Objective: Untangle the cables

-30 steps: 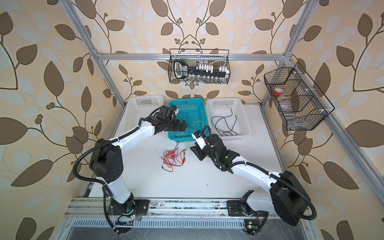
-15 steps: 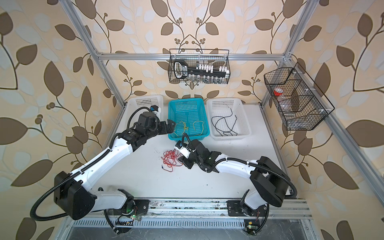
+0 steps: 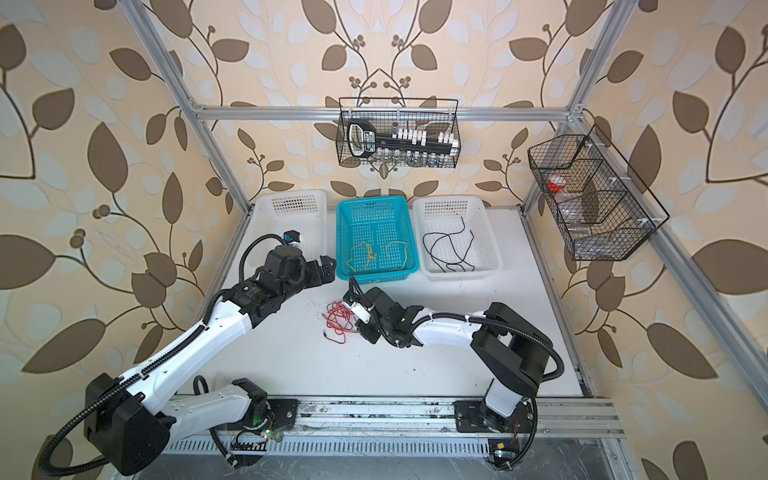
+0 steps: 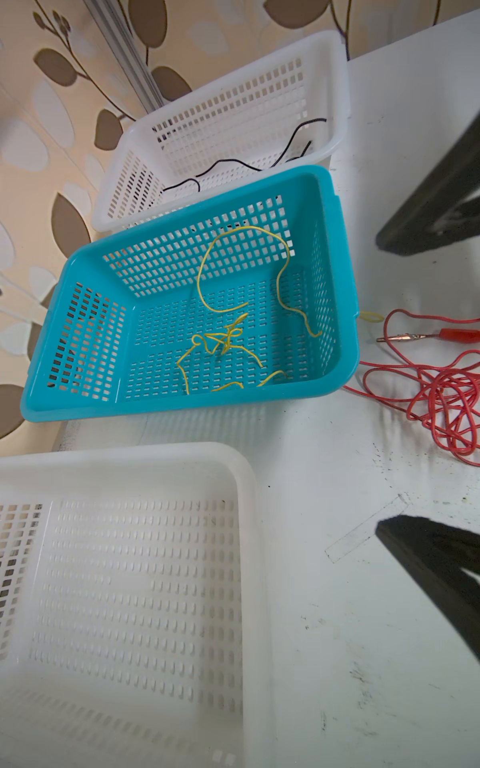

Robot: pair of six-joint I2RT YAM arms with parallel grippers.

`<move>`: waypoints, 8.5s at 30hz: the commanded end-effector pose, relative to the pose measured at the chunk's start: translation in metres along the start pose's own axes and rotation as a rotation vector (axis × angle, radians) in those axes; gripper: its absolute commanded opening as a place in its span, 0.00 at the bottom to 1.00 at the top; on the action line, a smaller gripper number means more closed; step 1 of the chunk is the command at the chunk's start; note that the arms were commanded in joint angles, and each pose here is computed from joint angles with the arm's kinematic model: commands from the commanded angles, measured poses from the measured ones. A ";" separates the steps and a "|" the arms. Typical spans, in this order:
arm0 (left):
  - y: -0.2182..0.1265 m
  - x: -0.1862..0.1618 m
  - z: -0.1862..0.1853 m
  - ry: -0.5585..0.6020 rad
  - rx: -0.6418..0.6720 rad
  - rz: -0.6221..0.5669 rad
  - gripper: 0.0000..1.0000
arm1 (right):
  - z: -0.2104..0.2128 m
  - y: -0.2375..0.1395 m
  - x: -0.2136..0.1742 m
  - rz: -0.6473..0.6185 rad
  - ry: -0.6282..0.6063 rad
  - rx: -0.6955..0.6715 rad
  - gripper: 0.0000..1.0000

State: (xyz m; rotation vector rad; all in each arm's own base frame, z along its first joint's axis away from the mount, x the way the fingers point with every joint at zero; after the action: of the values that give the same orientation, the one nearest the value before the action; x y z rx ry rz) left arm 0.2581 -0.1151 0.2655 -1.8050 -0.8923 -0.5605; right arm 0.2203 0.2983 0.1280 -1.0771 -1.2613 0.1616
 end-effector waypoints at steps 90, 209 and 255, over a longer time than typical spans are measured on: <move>0.056 -0.089 -0.130 0.441 -0.646 0.270 0.00 | -0.075 -0.293 0.108 -0.648 0.142 -0.196 0.00; -0.057 0.032 -0.045 0.120 -0.558 -0.063 0.00 | -0.079 -0.183 -0.003 -0.534 0.399 -0.058 0.58; -0.041 0.014 -0.039 0.087 -0.603 -0.055 0.00 | -0.082 -0.163 0.066 -0.532 0.196 -0.082 0.13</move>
State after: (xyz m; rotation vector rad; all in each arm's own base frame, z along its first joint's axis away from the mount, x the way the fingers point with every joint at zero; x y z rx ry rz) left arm 0.2388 -0.1392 0.2988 -2.2644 -0.7149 -0.9349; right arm 0.2417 0.2108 0.3110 -0.7068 -1.3318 -0.4337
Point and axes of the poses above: each gripper's point midway between its finger pads, its own y axis out along the fingers, its own z axis along the line the jaws close on, x = y × z, the point moved 9 cm from there along -y, back along the fingers, and after that the axes turned 1 degree about -y, right-handed, at the moved point
